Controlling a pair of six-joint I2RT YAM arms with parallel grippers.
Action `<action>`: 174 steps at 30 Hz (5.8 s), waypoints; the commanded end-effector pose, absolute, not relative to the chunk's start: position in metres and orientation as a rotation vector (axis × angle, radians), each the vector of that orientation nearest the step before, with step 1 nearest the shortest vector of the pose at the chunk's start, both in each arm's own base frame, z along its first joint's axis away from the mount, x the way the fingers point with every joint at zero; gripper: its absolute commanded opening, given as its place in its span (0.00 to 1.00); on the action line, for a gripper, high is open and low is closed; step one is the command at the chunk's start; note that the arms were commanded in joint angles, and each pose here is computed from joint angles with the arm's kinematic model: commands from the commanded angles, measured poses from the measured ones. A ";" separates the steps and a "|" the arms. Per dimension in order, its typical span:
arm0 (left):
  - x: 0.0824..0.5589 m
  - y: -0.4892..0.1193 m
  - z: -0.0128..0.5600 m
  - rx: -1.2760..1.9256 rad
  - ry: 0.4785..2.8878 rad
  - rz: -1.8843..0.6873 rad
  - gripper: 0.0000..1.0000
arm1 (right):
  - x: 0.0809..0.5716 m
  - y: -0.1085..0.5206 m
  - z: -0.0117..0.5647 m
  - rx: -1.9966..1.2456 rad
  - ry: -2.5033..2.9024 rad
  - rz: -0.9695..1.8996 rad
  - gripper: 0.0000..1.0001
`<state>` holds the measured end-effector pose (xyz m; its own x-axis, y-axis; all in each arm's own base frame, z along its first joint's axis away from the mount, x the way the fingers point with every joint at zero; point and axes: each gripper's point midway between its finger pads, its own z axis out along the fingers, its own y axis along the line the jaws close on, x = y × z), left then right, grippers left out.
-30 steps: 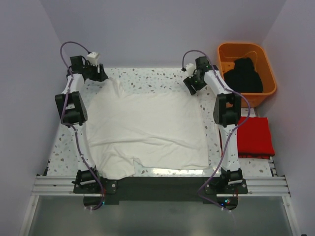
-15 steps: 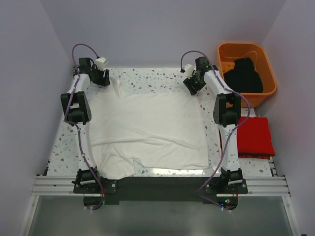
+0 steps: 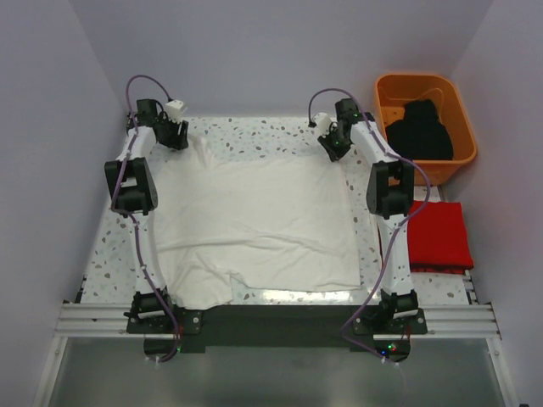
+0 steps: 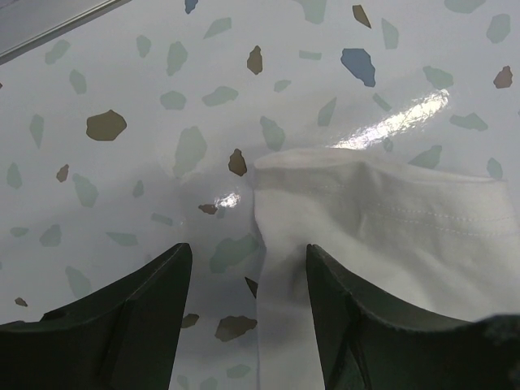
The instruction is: Fold and stack the t-shirts
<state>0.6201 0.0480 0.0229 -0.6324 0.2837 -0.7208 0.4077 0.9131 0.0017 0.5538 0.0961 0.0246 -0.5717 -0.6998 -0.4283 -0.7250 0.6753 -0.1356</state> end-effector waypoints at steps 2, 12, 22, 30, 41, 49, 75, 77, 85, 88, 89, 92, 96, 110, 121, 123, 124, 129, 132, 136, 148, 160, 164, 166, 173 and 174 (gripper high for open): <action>0.605 0.055 0.031 0.470 2.367 -0.174 0.62 | 0.545 0.095 0.008 -1.195 2.460 0.108 0.04; 0.615 0.044 0.070 0.414 2.281 -0.232 0.65 | 0.543 0.093 0.011 -1.205 2.450 0.091 0.00; 0.620 0.038 0.074 0.348 2.267 -0.290 0.64 | 0.542 0.094 0.010 -1.200 2.456 0.091 0.00; 0.617 0.045 0.044 0.314 2.336 -0.261 0.60 | 0.541 0.093 0.012 -1.200 2.458 0.087 0.00; 0.623 0.034 0.026 0.325 2.315 -0.348 0.42 | 0.541 0.092 0.014 -1.206 2.455 0.085 0.00; 0.657 0.034 0.083 0.364 2.100 -0.357 0.00 | 0.561 0.095 0.046 -1.122 2.376 0.053 0.00; 0.575 0.028 0.210 0.707 1.836 -0.308 0.00 | 0.517 0.095 0.135 -1.202 2.214 0.124 0.00; 0.558 0.028 0.210 0.737 1.856 -0.290 0.00 | 0.509 0.095 0.134 -1.228 2.220 0.140 0.00; 0.485 0.022 0.194 0.861 1.925 -0.225 0.00 | 0.478 0.092 0.140 -1.311 2.205 0.163 0.00; 0.461 0.024 0.191 0.870 1.950 -0.188 0.00 | 0.463 0.090 0.130 -1.364 2.220 0.180 0.00; 0.454 0.024 0.200 0.870 1.936 -0.168 0.00 | 0.460 0.089 0.133 -1.375 2.208 0.173 0.00; 0.432 0.028 0.199 0.854 1.959 -0.157 0.00 | 0.447 0.085 0.127 -1.439 2.203 0.163 0.00; 0.399 0.031 0.190 0.857 2.014 -0.150 0.00 | 0.431 0.081 0.120 -1.503 2.195 0.161 0.00; 0.336 0.037 0.084 0.770 2.323 -0.194 0.00 | 0.396 0.084 0.060 -1.616 2.303 0.225 0.00; 0.348 0.044 0.086 0.697 2.351 -0.196 0.00 | 0.408 0.095 0.074 -1.608 2.293 0.226 0.00; 0.358 0.049 0.103 0.700 2.321 -0.184 0.00 | 0.407 0.094 0.081 -1.626 2.287 0.220 0.00; 0.360 0.049 0.109 0.705 2.306 -0.191 0.00 | 0.408 0.093 0.086 -1.627 2.280 0.213 0.00; 0.358 0.048 0.139 0.791 2.246 -0.199 0.00 | 0.392 0.083 0.095 -1.704 2.255 0.184 0.00; 0.344 0.044 0.129 0.853 2.258 -0.215 0.00 | 0.385 0.081 0.087 -1.727 2.261 0.189 0.00; 0.324 0.045 0.098 0.914 2.309 -0.211 0.00 | 0.370 0.079 0.068 -1.740 2.312 0.235 0.00; 0.331 0.038 0.094 0.974 2.313 -0.365 0.44 | 0.363 0.086 0.078 -1.757 2.343 0.275 0.54; 0.372 0.009 0.057 0.861 2.423 -0.559 0.45 | 0.381 0.113 0.084 -1.471 2.515 0.441 0.38; 0.376 0.014 0.043 0.842 2.469 -0.546 0.45 | 0.390 0.131 0.092 -1.396 2.505 0.491 0.40; 0.375 0.018 0.038 0.844 2.495 -0.531 0.45 | 0.393 0.145 0.097 -1.360 2.487 0.524 0.41; 0.360 0.015 0.037 0.889 2.515 -0.569 0.39 | 0.416 0.246 0.116 -1.267 2.298 0.661 0.45; 0.360 0.016 0.043 0.882 2.502 -0.554 0.40 | 0.420 0.262 0.117 -1.193 2.310 0.711 0.45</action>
<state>0.3568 0.0144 0.0242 -0.7308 0.4830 -0.4823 0.6432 0.7238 -0.2497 0.4008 0.2029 0.0983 -0.5014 -0.7349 -0.4566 -0.8607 0.4776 0.1763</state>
